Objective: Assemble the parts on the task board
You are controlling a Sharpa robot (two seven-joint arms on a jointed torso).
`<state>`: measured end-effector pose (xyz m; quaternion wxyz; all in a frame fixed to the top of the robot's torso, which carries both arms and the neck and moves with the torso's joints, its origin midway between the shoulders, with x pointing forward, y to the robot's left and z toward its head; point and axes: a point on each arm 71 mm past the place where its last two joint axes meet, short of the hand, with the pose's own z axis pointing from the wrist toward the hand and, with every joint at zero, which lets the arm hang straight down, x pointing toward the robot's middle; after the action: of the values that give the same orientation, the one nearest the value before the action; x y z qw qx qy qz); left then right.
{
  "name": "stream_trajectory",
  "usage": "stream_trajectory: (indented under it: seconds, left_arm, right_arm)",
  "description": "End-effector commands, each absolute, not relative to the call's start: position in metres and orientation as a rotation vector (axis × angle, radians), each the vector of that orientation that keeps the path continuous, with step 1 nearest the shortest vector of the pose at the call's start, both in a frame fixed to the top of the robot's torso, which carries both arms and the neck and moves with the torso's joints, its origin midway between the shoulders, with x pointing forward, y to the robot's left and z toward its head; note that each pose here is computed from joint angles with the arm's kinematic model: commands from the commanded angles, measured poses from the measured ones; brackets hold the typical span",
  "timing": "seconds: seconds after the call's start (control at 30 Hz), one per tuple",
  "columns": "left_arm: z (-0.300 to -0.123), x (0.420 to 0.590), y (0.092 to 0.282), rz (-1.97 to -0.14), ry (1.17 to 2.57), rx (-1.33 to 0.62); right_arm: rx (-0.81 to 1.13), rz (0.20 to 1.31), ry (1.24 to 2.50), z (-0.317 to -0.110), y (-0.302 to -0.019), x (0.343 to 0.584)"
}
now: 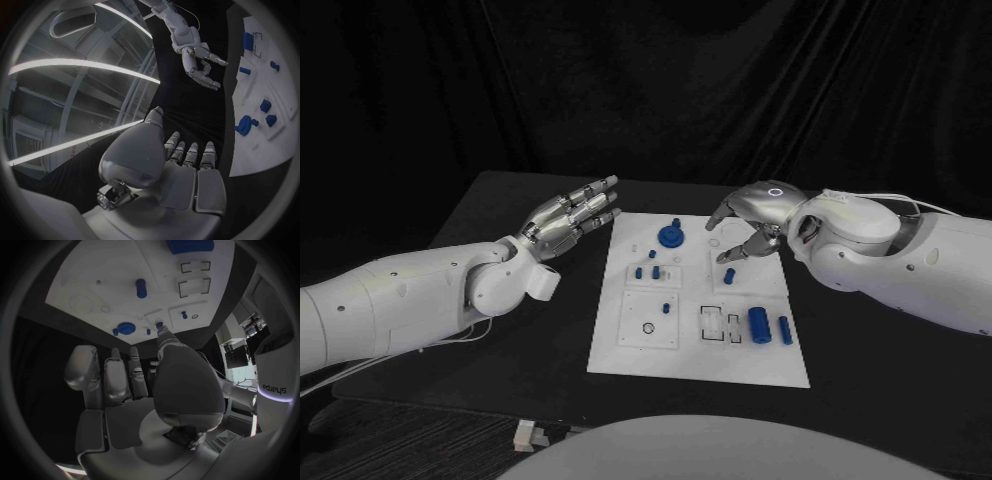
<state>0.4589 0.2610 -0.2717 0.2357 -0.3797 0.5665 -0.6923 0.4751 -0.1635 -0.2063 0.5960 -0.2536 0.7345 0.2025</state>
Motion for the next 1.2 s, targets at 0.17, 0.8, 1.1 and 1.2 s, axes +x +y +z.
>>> stream_trajectory:
  seconds: [0.17,0.8,1.1,1.2]
  left_arm:
    - [-0.271,0.458,0.259,-1.92,1.539,-1.043]
    - [-0.271,0.458,0.26,-1.92,1.535,-1.042]
    - [-0.271,0.458,0.259,-1.922,1.539,-1.043]
    - [-0.272,0.458,0.259,-1.923,1.542,-1.044]
  right_arm:
    - [-0.589,0.408,1.843,-0.231,-0.173,0.474]
    - [-0.619,0.518,1.848,-0.265,-0.167,0.467]
    - [-0.62,0.546,1.833,-0.27,-0.167,0.465]
    - [-0.618,0.553,1.824,-0.27,-0.167,0.464]
